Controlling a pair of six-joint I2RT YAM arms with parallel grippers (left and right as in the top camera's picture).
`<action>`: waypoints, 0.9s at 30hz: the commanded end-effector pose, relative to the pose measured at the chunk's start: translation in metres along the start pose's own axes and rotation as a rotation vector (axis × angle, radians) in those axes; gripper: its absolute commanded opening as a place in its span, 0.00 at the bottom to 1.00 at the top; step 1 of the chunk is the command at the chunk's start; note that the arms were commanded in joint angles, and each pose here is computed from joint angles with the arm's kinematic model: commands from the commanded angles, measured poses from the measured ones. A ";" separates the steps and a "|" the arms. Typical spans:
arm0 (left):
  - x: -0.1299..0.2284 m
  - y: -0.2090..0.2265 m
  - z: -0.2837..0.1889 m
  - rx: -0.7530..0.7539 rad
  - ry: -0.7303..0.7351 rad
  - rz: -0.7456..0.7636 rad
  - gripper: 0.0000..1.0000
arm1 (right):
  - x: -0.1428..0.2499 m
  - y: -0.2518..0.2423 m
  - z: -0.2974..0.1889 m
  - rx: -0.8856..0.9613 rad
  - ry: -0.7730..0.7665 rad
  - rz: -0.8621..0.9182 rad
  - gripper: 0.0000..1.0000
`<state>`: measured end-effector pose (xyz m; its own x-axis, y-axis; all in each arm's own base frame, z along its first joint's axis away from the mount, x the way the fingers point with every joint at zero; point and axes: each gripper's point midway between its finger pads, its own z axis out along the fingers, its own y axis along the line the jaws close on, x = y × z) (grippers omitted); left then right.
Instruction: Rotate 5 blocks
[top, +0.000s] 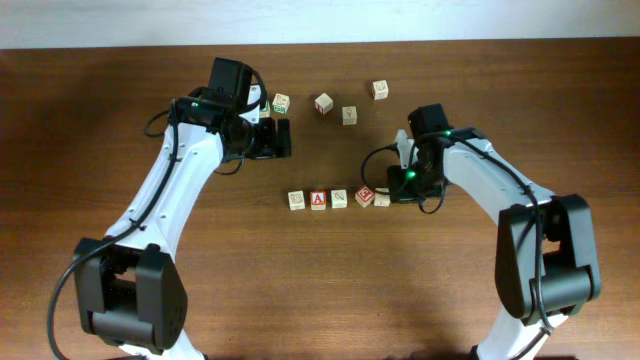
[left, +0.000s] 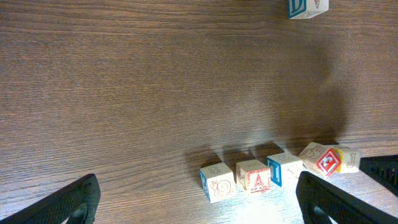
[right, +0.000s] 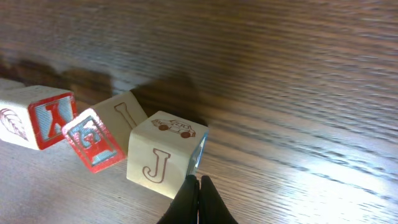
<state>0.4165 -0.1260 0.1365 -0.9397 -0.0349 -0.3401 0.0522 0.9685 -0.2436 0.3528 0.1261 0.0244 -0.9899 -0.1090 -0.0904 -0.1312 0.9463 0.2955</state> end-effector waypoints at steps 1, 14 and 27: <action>0.002 -0.001 0.003 -0.008 0.008 0.008 0.99 | 0.004 0.016 0.007 -0.017 0.011 -0.002 0.04; 0.002 -0.001 0.003 -0.008 0.008 0.008 0.99 | -0.007 0.033 0.011 -0.040 -0.036 0.025 0.04; 0.002 -0.001 0.003 -0.008 0.008 0.008 0.99 | -0.014 0.041 0.012 -0.048 -0.070 -0.067 0.04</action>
<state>0.4165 -0.1260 0.1365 -0.9397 -0.0349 -0.3401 0.0522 0.9685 -0.2436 0.3688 0.1611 0.0299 -0.9788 -0.0986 -0.1796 -0.1537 0.9331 0.3250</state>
